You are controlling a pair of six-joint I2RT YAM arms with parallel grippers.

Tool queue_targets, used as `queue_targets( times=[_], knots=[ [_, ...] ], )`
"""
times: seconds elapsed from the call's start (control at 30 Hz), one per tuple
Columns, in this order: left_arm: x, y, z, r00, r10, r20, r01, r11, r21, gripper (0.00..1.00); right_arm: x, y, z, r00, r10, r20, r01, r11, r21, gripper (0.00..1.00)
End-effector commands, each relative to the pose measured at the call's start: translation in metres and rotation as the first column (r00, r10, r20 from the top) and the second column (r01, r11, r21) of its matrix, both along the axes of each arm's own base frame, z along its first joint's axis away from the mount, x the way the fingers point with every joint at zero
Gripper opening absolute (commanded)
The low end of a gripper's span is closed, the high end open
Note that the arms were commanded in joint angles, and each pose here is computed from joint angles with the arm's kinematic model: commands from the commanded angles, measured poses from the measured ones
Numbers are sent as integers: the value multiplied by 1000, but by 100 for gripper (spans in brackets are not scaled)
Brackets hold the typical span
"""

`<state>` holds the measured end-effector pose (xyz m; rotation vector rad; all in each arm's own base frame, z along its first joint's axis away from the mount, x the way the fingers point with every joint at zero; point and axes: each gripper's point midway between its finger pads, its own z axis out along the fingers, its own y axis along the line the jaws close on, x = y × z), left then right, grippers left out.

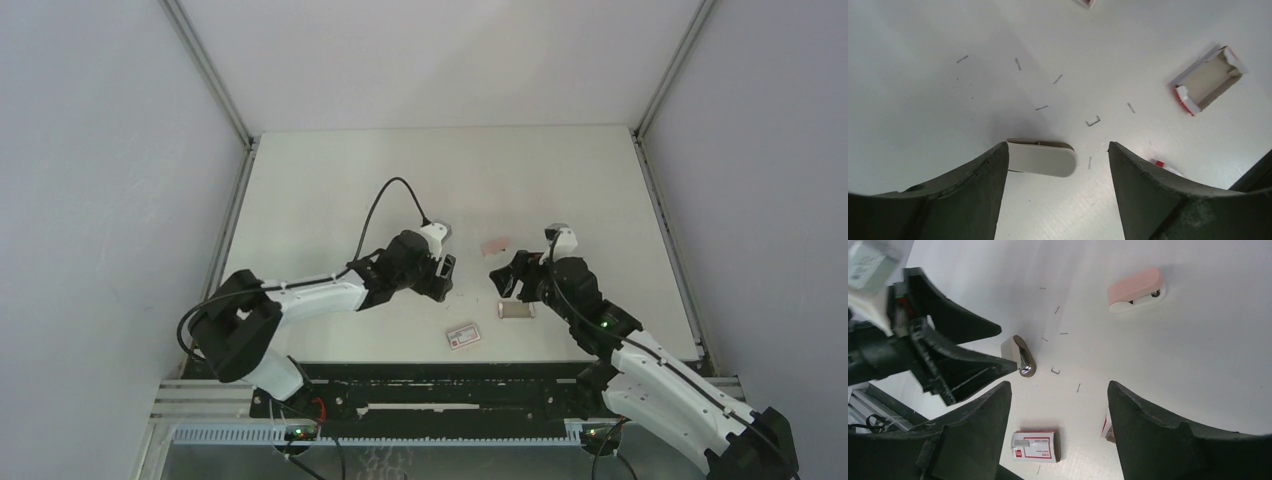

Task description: Load the staples into the stapler

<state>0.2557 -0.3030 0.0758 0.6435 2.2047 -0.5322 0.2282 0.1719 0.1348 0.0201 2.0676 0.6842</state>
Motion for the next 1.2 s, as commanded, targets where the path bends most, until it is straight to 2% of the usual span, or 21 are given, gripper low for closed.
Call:
queue_targets(
  times=[0.0, 0.2, 0.4, 0.6, 0.8, 1.17],
  knots=[
    [11, -20, 14, 995, -70, -75, 59, 988, -143, 76, -2, -3, -1, 1000, 1, 11, -1, 1000, -5, 70],
    [20, -27, 5, 986, -110, -122, 83, 975, -206, 76, -4, -3, -7, 1000, 5, -4, -5, 1000, -5, 70],
    [27, -30, -10, 985, -110, -136, 83, 978, -193, 76, -5, -3, -9, 1000, 6, -11, -6, 1000, -3, 70],
    [24, -37, -12, 979, -140, -147, 103, 967, -233, 75, -7, -3, -11, 1000, 9, -18, -9, 1000, -5, 70],
    [11, -26, -16, 976, -138, -165, 96, 965, -243, 75, -7, -3, -11, 1000, 8, -19, -8, 1000, -6, 70],
    [-35, 9, -33, 962, -91, -256, 15, 959, -282, 74, -6, -3, -11, 1000, 4, -22, -4, 1000, -6, 69]
  ],
)
